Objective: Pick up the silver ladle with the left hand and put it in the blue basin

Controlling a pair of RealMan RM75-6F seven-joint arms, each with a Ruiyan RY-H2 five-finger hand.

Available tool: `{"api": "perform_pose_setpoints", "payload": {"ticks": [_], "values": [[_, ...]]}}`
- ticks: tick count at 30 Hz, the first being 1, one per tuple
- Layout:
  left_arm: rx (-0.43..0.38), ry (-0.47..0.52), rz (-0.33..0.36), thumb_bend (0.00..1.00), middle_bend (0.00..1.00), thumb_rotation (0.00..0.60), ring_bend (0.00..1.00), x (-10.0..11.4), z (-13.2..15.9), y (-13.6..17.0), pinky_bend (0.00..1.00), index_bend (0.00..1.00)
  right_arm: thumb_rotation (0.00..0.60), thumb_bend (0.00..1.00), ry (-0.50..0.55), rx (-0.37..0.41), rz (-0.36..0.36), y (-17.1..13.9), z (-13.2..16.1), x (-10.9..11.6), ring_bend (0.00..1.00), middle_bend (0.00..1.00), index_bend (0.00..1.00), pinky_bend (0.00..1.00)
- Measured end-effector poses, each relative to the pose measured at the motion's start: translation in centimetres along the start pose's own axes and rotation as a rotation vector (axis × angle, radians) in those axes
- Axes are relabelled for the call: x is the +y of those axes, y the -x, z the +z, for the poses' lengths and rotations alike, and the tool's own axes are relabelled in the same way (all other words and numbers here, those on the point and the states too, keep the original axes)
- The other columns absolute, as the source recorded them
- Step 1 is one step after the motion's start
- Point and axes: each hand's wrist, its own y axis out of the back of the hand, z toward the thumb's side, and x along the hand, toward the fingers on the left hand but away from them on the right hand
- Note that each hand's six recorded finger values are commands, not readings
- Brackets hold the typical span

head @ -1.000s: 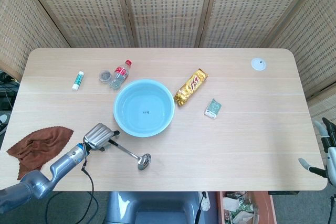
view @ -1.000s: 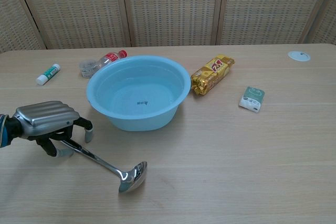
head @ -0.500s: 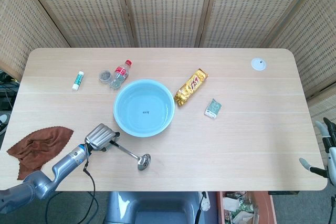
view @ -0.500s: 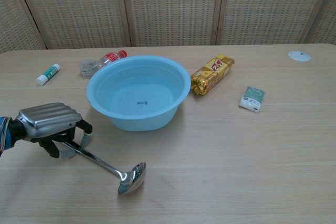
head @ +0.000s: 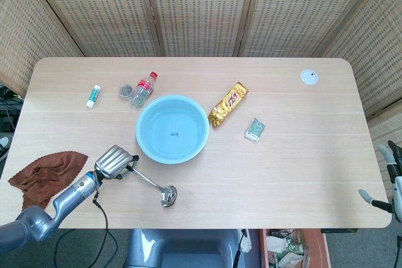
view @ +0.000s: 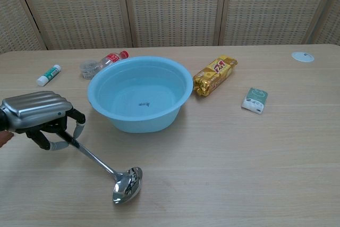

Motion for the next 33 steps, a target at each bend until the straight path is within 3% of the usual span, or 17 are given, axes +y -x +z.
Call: {"api": "perform_pose_setpoints", "payload": {"ticks": [6, 9, 17, 26, 33], "values": [[-0.017, 0.001, 0.058, 0.61, 1.0, 0.6, 0.97, 2.7, 0.0, 1.8, 1.0, 0.94, 0.6, 0.0, 0.003, 0.001, -0.001, 0.0, 0.0, 0.1, 0.0, 0.0, 0.0, 0.0], [-0.024, 0.011, 0.084, 0.67, 1.0, 0.6, 0.97, 4.1, 0.1, 2.6, 1.0, 0.96, 0.6, 0.0, 0.002, 0.003, 0.0, -0.1, 0.1, 0.0, 0.0, 0.0, 0.0, 0.0], [-0.03, 0.026, 0.133, 0.71, 1.0, 0.6, 0.97, 8.1, 0.4, 3.5, 1.0, 0.98, 0.6, 0.0, -0.002, 0.003, 0.002, 0.0, 0.1, -0.1, 0.0, 0.0, 0.0, 0.0], [0.02, 0.018, 0.152, 0.72, 1.0, 0.6, 0.97, 13.9, -0.1, 1.6, 1.0, 0.98, 0.6, 0.0, -0.006, -0.017, 0.005, 0.2, -0.3, -0.2, 0.0, 0.0, 0.0, 0.0], [0.092, -0.002, 0.124, 0.72, 1.0, 0.6, 0.97, 17.9, -1.2, -1.2, 1.0, 0.98, 0.6, 0.0, -0.008, -0.037, 0.01, 0.7, -0.7, -0.3, 0.0, 0.0, 0.0, 0.0]]}}
